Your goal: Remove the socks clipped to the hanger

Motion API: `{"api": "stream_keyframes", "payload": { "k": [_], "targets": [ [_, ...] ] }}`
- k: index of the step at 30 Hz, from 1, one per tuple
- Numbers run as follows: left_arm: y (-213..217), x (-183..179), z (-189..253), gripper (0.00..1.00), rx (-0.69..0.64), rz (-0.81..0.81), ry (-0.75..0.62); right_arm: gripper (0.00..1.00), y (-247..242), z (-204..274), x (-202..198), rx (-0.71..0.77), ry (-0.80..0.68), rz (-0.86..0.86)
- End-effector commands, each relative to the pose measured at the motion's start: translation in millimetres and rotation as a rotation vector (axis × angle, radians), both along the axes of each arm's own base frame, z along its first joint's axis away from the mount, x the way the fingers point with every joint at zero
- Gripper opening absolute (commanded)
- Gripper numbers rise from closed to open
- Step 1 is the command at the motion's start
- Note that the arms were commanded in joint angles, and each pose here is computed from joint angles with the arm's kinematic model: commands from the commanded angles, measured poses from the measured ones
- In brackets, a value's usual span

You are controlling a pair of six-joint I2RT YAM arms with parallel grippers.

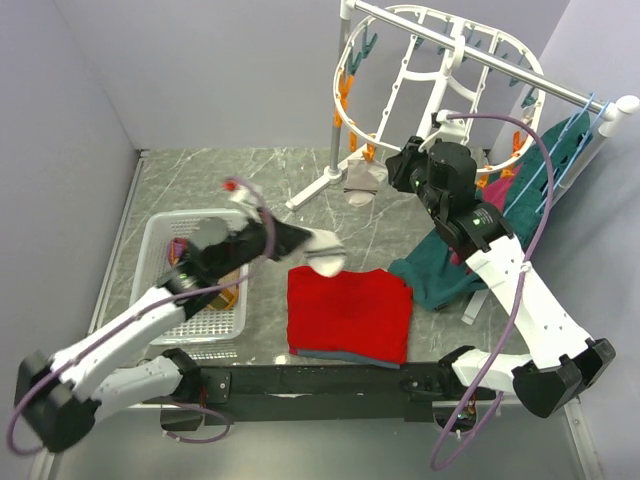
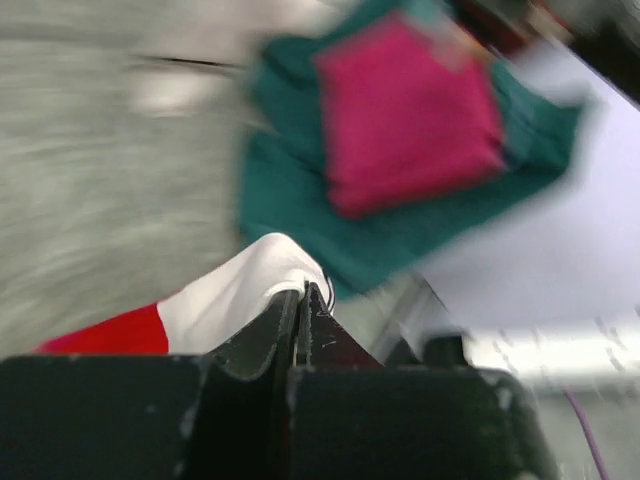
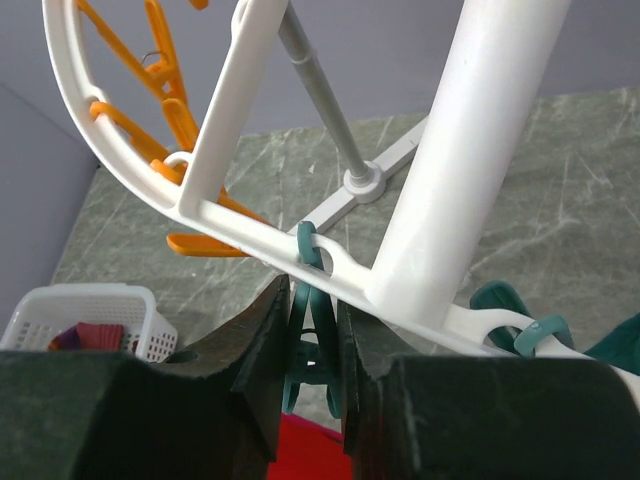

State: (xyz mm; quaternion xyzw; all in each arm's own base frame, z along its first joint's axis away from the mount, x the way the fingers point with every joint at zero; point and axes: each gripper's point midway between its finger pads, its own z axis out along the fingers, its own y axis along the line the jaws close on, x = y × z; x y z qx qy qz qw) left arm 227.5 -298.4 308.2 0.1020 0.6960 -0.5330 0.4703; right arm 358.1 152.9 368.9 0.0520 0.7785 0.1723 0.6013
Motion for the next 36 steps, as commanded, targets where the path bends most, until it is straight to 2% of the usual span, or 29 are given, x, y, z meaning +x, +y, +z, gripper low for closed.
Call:
{"api": "stream_keyframes", "payload": {
  "k": [1,3,8,10,13,18,21,22,23,24,25,26,27,28,33,35,36],
  "targets": [
    [111,33,-67,0.01,0.106,0.456,0.320,0.00,13,-3,-7,0.020,-0.013,0.081],
    [140,29,-55,0.01,0.055,0.558,0.300,0.00,13,-6,-7,0.022,-0.008,0.087],
    [207,19,-67,0.01,0.048,0.856,0.405,0.00,15,-8,-9,0.024,-0.010,0.102],
    [230,18,-74,0.01,-0.002,0.989,0.442,0.00,15,-9,-9,0.020,-0.008,0.101],
    [247,13,-75,0.01,-0.062,1.074,0.441,0.00,15,-7,-10,0.024,-0.010,0.105],
    [270,11,-92,0.01,-0.021,1.208,0.500,0.00,18,4,-13,0.037,-0.019,0.129],
    [277,11,-92,0.01,-0.022,1.244,0.480,0.00,17,3,-15,0.032,-0.018,0.126],
    [279,10,-93,0.04,-0.020,1.253,0.477,0.00,16,3,-15,0.032,-0.019,0.125],
    [279,10,-94,0.12,-0.018,1.255,0.479,0.00,16,-1,-15,0.031,-0.012,0.125],
    [279,10,-94,0.24,-0.021,1.257,0.481,0.00,18,-3,-15,0.030,-0.009,0.129],
    [281,10,-93,0.58,-0.023,1.265,0.478,0.00,18,-5,-15,0.029,-0.003,0.127],
    [282,10,-92,0.79,-0.029,1.272,0.472,0.00,18,-7,-14,0.029,0.002,0.128],
    [283,10,-89,0.92,-0.024,1.272,0.456,0.00,19,-9,-14,0.029,0.007,0.131],
    [284,10,-81,0.96,-0.042,1.270,0.431,0.00,19,-10,-14,0.028,0.010,0.132],
    [293,8,-46,0.96,-0.116,1.297,0.345,0.00,20,-11,-15,0.032,0.015,0.134],
    [286,14,-22,0.96,-0.204,1.254,0.281,0.00,19,-10,-16,0.029,0.017,0.133],
    [274,19,-24,0.96,-0.204,1.188,0.273,0.00,18,-9,-16,0.030,0.017,0.133]
  ]
}}
